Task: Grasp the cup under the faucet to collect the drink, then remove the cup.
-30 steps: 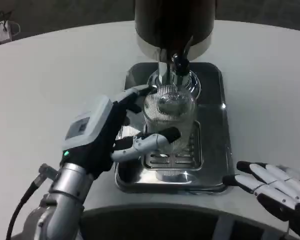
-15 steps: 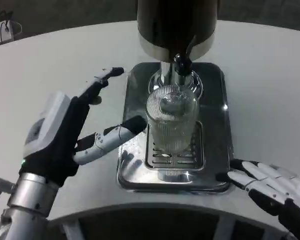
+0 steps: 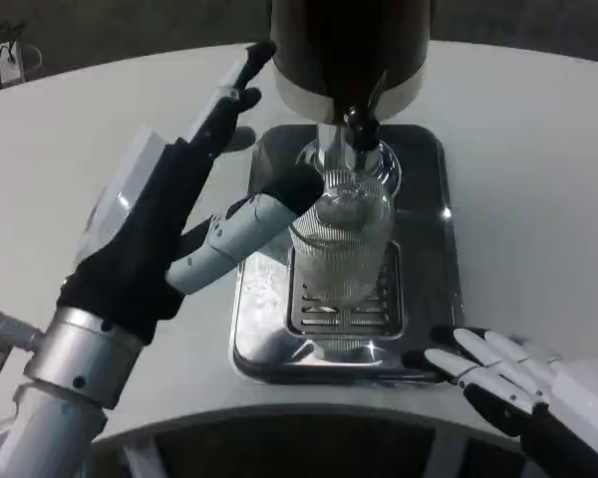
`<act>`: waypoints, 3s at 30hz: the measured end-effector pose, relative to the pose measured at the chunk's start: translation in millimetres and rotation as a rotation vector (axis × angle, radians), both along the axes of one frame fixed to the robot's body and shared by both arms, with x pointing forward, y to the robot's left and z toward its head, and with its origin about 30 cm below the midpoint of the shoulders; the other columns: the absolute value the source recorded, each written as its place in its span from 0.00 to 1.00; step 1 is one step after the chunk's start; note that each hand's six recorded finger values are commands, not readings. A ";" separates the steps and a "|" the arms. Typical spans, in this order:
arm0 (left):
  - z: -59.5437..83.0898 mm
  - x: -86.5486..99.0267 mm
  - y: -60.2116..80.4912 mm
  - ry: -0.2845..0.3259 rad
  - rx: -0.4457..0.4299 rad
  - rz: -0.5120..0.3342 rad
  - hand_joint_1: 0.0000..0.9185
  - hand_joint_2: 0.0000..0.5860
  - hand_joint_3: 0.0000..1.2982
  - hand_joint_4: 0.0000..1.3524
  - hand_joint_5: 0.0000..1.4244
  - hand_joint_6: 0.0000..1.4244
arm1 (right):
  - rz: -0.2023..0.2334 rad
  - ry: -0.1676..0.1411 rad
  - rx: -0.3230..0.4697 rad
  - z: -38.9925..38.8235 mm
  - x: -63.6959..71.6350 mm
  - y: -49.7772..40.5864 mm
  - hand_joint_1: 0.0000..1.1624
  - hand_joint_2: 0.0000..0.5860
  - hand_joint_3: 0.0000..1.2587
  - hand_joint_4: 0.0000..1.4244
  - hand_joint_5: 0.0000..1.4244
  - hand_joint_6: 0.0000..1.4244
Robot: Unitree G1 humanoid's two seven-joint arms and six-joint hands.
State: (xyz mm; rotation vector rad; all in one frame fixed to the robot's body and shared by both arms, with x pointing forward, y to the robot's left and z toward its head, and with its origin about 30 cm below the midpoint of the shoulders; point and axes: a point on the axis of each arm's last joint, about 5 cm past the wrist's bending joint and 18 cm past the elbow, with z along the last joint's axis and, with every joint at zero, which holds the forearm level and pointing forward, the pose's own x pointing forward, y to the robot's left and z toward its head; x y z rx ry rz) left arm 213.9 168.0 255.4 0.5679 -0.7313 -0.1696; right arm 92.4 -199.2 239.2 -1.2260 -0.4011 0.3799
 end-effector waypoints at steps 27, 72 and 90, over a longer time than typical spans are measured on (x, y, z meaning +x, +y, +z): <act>53.3 6.5 -38.4 0.107 0.147 -0.134 0.00 0.07 0.03 0.00 0.04 0.12 | -0.010 0.009 0.026 -3.4 -7.7 0.1 0.38 0.81 0.09 0.00 0.00 0.01; 68.1 19.2 -48.2 0.031 0.494 -0.106 0.00 0.04 0.04 0.00 0.03 0.11 | -0.054 0.171 0.389 -10.4 8.0 2.6 0.48 0.59 0.07 0.00 0.04 0.06; 69.2 20.4 -46.4 0.022 0.527 -0.119 0.00 0.03 0.04 0.00 0.03 0.10 | -0.171 0.077 0.588 -25.6 6.6 20.0 0.60 0.45 0.00 0.00 0.05 0.08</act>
